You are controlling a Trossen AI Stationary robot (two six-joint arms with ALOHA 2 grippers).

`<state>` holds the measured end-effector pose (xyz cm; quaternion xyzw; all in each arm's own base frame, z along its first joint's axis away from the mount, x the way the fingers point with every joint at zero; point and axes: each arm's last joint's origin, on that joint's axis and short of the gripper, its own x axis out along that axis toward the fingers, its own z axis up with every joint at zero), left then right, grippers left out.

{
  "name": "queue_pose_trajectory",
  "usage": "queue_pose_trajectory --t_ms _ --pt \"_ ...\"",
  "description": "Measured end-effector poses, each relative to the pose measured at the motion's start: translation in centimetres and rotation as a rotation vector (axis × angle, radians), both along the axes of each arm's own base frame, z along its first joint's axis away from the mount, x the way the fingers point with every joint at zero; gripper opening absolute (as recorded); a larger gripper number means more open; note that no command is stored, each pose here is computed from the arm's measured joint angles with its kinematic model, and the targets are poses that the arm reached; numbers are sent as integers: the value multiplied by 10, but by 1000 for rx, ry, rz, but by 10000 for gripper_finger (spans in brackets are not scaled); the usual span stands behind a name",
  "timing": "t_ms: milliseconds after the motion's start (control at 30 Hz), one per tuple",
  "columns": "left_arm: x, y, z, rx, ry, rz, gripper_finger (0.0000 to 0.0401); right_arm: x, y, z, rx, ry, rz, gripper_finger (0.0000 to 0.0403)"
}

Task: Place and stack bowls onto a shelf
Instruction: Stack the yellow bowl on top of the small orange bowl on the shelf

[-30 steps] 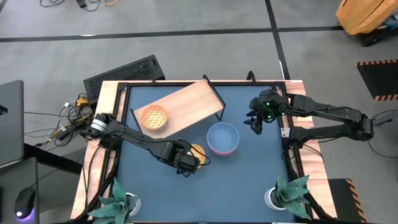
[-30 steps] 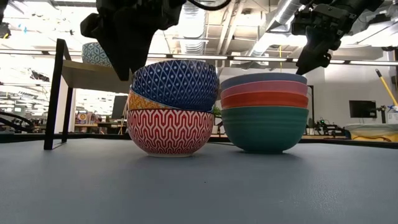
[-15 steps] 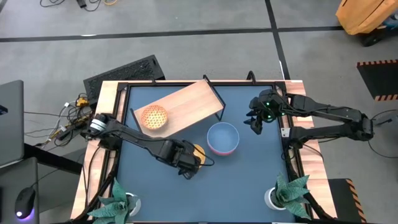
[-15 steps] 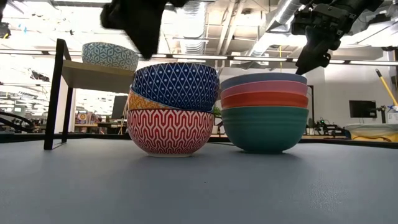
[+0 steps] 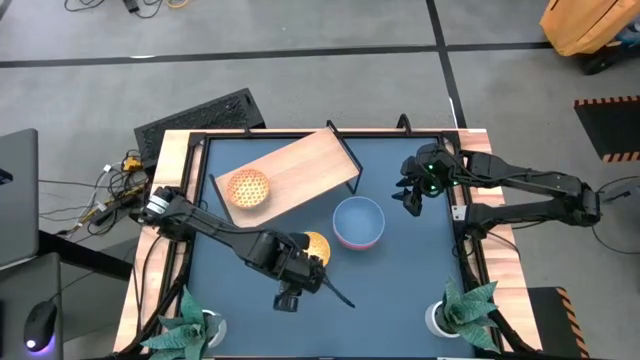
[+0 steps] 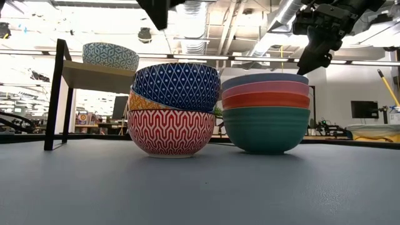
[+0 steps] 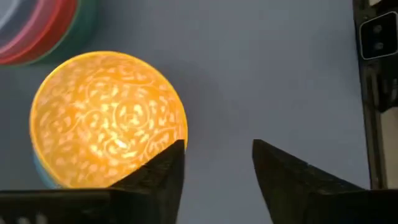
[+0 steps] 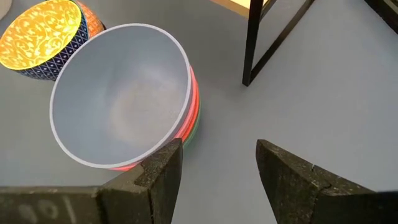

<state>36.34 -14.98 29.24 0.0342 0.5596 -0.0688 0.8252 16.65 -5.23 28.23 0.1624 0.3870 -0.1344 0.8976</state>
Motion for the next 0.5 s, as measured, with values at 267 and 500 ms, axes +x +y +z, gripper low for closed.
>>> queue_pose_trajectory --t_ms 267,500 --pt "14 4 -21 76 21 10 224 0 0 0 -4 4 6 230" --pt "14 12 -32 64 59 44 223 0 0 0 -9 5 10 230"
